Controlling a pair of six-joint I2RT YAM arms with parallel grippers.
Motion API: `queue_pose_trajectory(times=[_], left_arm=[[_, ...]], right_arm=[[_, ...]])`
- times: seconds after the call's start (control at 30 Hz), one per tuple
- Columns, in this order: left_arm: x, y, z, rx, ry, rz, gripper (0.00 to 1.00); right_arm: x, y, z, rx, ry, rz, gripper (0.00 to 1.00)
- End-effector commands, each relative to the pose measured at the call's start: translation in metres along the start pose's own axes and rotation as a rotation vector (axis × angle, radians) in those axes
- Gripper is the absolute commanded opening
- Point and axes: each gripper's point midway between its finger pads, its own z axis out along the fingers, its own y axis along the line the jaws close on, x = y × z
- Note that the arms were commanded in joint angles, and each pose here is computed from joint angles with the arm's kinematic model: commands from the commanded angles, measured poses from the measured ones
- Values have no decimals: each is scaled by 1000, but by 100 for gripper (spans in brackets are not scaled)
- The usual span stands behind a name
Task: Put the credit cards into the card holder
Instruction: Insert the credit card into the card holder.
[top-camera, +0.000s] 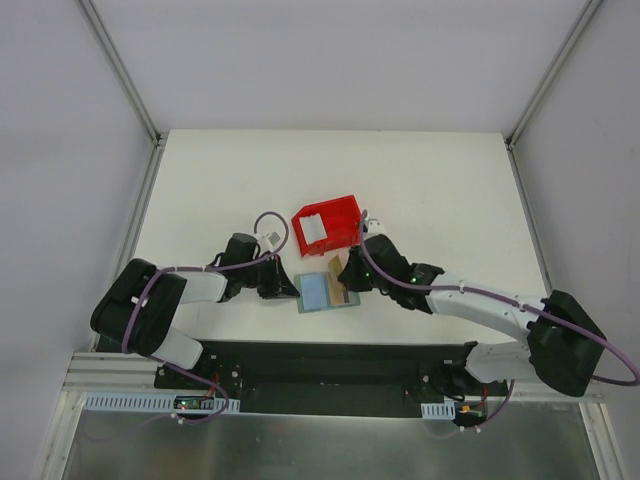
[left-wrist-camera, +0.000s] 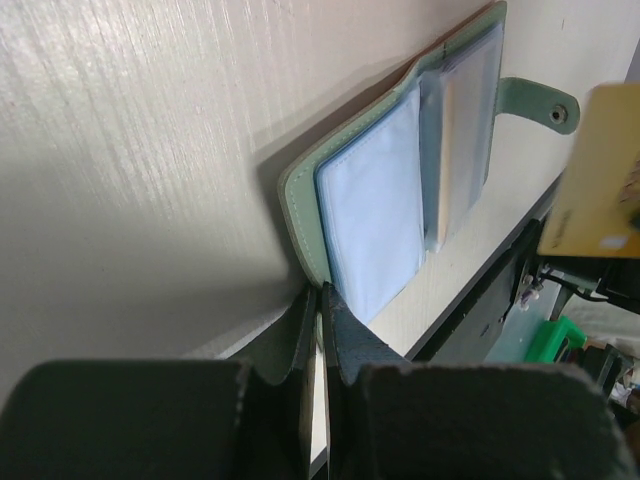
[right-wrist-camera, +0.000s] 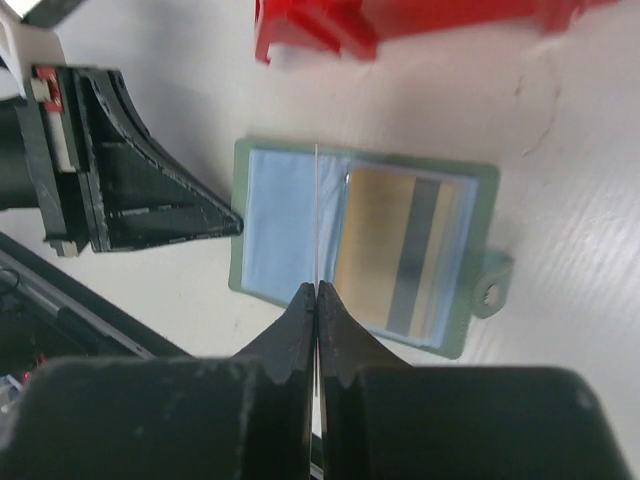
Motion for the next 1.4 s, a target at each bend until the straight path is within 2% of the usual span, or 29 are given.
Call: queue_pose_trajectory(times=[0.0, 0.3, 0.5, 0.83, 1.37], left_arm=[[23, 25, -4, -80, 43, -40, 0], [25, 25, -4, -74, 38, -42, 0], [26, 26, -4, -75, 37, -47, 0], [24, 25, -6, -81, 22, -46, 0], [21, 26, -5, -87, 12, -43, 0]], right_arm=[[-8, 32, 6, -117, -97, 134, 0], [16, 39, 23, -157, -45, 143, 0], [21, 45, 30, -194, -56, 139, 0], [18, 38, 25, -190, -111, 76, 0], [31, 40, 23, -233, -72, 124, 0]])
